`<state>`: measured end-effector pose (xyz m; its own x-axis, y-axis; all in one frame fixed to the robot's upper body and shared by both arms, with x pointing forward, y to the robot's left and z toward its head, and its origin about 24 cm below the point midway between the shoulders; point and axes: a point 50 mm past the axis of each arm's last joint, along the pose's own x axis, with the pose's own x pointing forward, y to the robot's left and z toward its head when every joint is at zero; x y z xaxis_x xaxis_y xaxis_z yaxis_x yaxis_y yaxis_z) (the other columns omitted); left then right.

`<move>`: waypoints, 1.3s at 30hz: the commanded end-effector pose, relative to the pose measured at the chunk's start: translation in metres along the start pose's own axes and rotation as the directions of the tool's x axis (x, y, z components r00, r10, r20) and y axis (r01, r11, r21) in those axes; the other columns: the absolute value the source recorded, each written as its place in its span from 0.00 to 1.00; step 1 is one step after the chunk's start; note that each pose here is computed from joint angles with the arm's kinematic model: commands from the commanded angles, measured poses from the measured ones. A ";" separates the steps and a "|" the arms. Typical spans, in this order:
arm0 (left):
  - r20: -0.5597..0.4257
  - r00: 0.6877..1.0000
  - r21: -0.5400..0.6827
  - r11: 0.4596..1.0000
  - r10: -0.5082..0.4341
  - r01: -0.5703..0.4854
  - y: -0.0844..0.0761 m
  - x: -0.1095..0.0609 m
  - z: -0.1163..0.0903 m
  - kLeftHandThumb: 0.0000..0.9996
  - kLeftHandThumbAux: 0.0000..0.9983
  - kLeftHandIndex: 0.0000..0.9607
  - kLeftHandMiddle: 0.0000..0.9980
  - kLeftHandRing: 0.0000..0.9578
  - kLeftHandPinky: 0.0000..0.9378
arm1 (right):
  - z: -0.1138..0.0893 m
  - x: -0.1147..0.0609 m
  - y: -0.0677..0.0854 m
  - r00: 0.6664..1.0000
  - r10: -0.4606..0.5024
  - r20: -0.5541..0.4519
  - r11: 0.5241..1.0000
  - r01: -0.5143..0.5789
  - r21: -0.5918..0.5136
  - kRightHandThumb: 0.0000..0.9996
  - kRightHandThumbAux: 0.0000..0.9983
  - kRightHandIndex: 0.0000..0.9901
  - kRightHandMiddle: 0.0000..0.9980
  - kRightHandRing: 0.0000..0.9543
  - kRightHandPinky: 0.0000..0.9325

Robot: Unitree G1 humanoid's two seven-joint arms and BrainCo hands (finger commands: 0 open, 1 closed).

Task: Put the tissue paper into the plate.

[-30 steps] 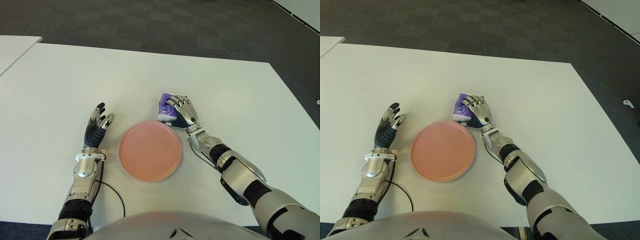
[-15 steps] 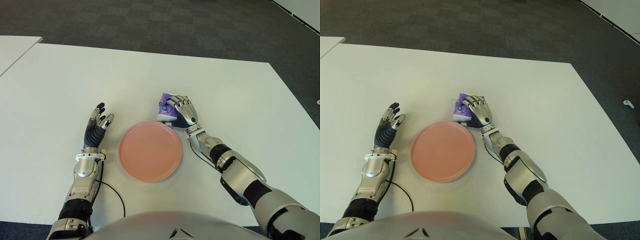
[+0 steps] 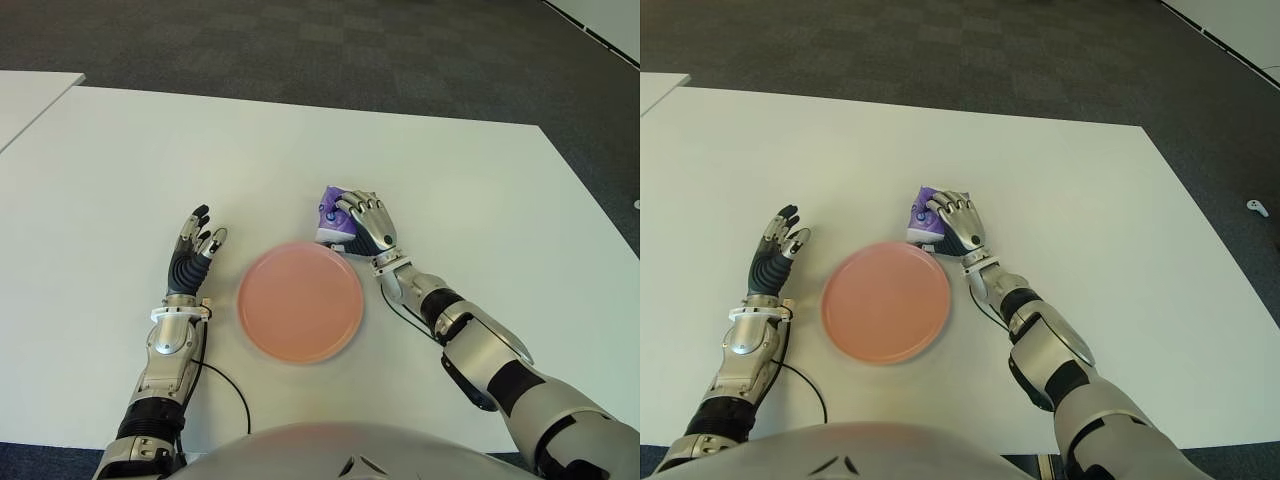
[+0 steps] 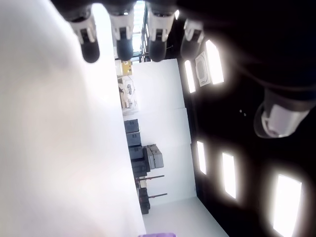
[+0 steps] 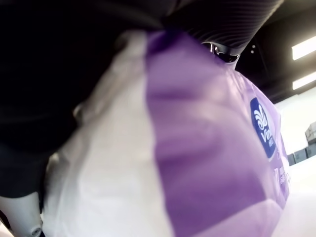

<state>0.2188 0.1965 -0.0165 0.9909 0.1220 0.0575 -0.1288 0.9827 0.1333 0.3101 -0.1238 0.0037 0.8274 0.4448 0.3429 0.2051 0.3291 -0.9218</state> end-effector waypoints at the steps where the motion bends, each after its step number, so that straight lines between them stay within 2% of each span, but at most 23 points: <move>1: -0.127 0.992 -0.003 1.000 -0.007 0.007 -0.002 -0.017 -0.022 0.00 0.42 0.00 0.00 0.00 0.00 | -0.016 -0.025 0.006 0.991 0.111 -0.069 0.994 -0.109 0.027 0.75 0.71 0.44 0.96 0.95 0.95; 3: -0.123 0.992 -0.004 1.000 -0.007 0.006 -0.002 -0.017 -0.022 0.00 0.42 0.00 0.00 0.00 0.00 | -0.021 -0.019 -0.001 0.992 0.095 -0.081 0.995 -0.092 0.037 0.75 0.71 0.44 0.96 0.95 0.95; 5: -0.116 0.993 -0.009 1.000 -0.005 0.004 -0.003 -0.017 -0.020 0.00 0.42 0.00 0.00 0.00 0.00 | -0.031 -0.002 -0.018 0.992 0.044 -0.115 0.998 -0.038 0.050 0.75 0.71 0.44 0.96 0.95 0.95; 8: -0.115 0.993 -0.017 1.000 -0.001 -0.001 -0.003 -0.017 -0.019 0.00 0.42 0.00 0.00 0.00 0.00 | -0.039 0.015 -0.037 0.991 -0.024 -0.133 0.998 0.032 0.056 0.75 0.71 0.44 0.95 0.95 0.94; 10: -0.116 0.993 -0.019 1.000 0.002 -0.004 -0.003 -0.017 -0.019 0.00 0.41 0.00 0.00 0.00 0.00 | -0.039 0.022 -0.045 0.990 -0.070 -0.120 0.995 0.077 0.056 0.75 0.71 0.44 0.94 0.95 0.94; 13: -0.115 0.993 -0.012 1.000 0.005 -0.006 -0.002 -0.016 -0.018 0.00 0.41 0.00 0.00 0.00 0.00 | -0.037 0.039 -0.069 0.982 -0.176 -0.069 0.983 0.179 0.047 0.75 0.71 0.44 0.93 0.94 0.94; 19: -0.121 0.993 0.005 1.000 0.015 -0.015 0.001 -0.017 -0.021 0.00 0.43 0.00 0.00 0.00 0.00 | -0.029 0.052 -0.098 0.952 -0.307 0.012 0.952 0.307 0.026 0.75 0.71 0.44 0.91 0.93 0.92; 25: -0.121 0.992 0.007 1.000 0.021 -0.020 0.003 -0.016 -0.024 0.00 0.44 0.00 0.00 0.00 0.00 | -0.016 0.064 -0.127 0.920 -0.384 0.076 0.923 0.384 0.016 0.75 0.71 0.45 0.89 0.92 0.91; 32: -0.120 0.993 0.005 1.000 0.014 -0.014 0.003 -0.016 -0.026 0.00 0.44 0.00 0.00 0.00 0.00 | -0.005 0.081 -0.149 0.903 -0.421 0.086 0.907 0.420 0.030 0.75 0.71 0.45 0.87 0.91 0.90; 39: -0.124 0.992 0.008 1.000 0.014 -0.013 0.004 -0.015 -0.027 0.00 0.45 0.00 0.00 0.00 0.00 | 0.003 0.086 -0.160 0.888 -0.448 0.108 0.894 0.446 0.040 0.75 0.71 0.45 0.86 0.91 0.91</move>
<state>0.2253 0.2013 -0.0166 0.9874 0.1430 0.0677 -0.1508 0.9801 0.1291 0.3472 -0.1390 0.1760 0.5960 0.3362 0.7293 0.5267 0.5219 -0.6710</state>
